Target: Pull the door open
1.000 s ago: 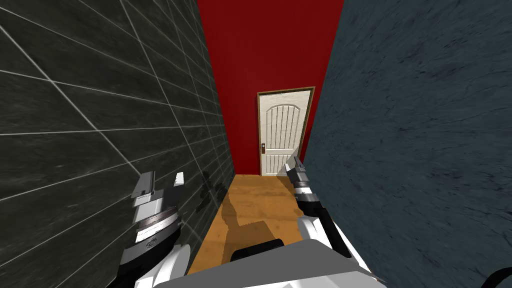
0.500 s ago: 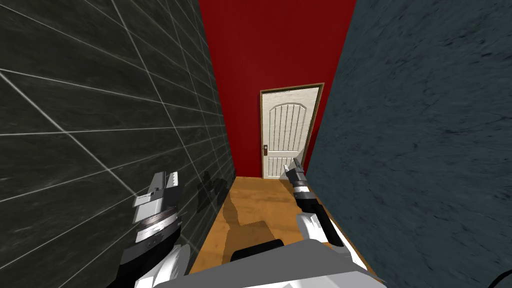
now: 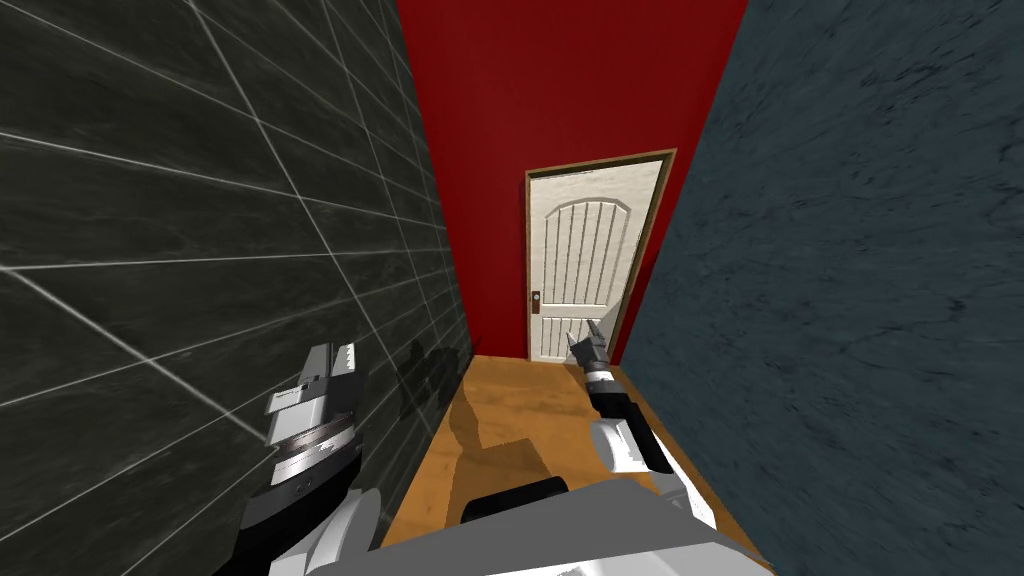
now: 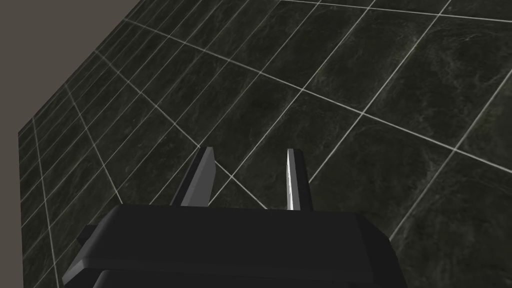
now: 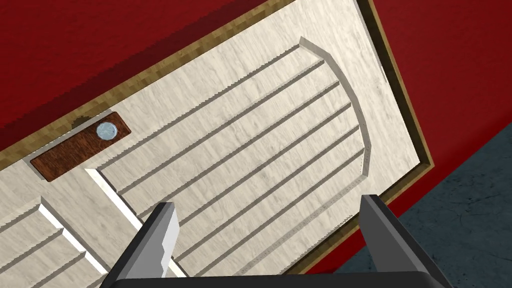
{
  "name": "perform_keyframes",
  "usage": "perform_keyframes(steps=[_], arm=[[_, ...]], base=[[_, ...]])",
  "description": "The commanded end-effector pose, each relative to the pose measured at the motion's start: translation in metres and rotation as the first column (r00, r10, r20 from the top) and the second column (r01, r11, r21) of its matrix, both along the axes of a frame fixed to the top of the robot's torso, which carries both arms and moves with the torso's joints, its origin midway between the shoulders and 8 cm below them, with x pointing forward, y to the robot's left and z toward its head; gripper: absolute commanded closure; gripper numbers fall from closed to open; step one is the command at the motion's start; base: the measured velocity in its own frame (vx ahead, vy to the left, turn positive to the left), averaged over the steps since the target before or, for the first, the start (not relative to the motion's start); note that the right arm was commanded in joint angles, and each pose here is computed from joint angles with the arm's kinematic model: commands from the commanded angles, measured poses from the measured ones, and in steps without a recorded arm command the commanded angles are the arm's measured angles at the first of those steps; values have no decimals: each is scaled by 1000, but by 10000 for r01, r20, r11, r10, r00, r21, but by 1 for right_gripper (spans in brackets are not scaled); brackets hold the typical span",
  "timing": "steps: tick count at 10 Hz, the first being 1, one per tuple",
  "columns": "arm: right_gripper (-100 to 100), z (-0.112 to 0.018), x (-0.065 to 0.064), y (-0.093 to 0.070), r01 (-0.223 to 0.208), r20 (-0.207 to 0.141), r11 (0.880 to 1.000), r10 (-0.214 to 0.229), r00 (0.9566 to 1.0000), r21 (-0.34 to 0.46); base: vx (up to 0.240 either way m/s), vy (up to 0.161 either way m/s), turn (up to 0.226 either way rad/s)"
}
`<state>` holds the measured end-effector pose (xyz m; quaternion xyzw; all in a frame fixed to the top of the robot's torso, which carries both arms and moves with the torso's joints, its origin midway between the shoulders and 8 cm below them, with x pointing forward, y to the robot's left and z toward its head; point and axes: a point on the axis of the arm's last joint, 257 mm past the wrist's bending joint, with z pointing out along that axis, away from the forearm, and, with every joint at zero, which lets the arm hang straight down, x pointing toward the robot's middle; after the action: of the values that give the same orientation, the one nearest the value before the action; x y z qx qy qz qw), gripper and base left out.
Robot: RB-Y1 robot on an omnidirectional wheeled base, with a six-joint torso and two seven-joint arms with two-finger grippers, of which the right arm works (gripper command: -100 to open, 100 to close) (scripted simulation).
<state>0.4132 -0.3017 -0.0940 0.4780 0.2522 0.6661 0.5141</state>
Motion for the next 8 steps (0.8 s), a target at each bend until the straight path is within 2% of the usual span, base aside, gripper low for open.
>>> perform_keyframes(steps=[1, 4, 5, 7, 8], arm=[[-100, -10, 6, -6, -101, -84, 9988, 105, 9999, 480], [-100, -24, 15, -15, -204, -195, 9927, 228, 9995, 1188], [-100, -33, 21, -22, -253, -258, 9852, 301, 9992, 1695], [-100, -43, 27, -28, -286, -311, 9747, 364, 9989, 2215], [-100, -53, 32, -35, -305, -353, 9610, 417, 9985, 2750]], base=[[135, -15, 65], [105, -20, 47], [118, -29, 79], [136, -17, 61], [132, -29, 74]])
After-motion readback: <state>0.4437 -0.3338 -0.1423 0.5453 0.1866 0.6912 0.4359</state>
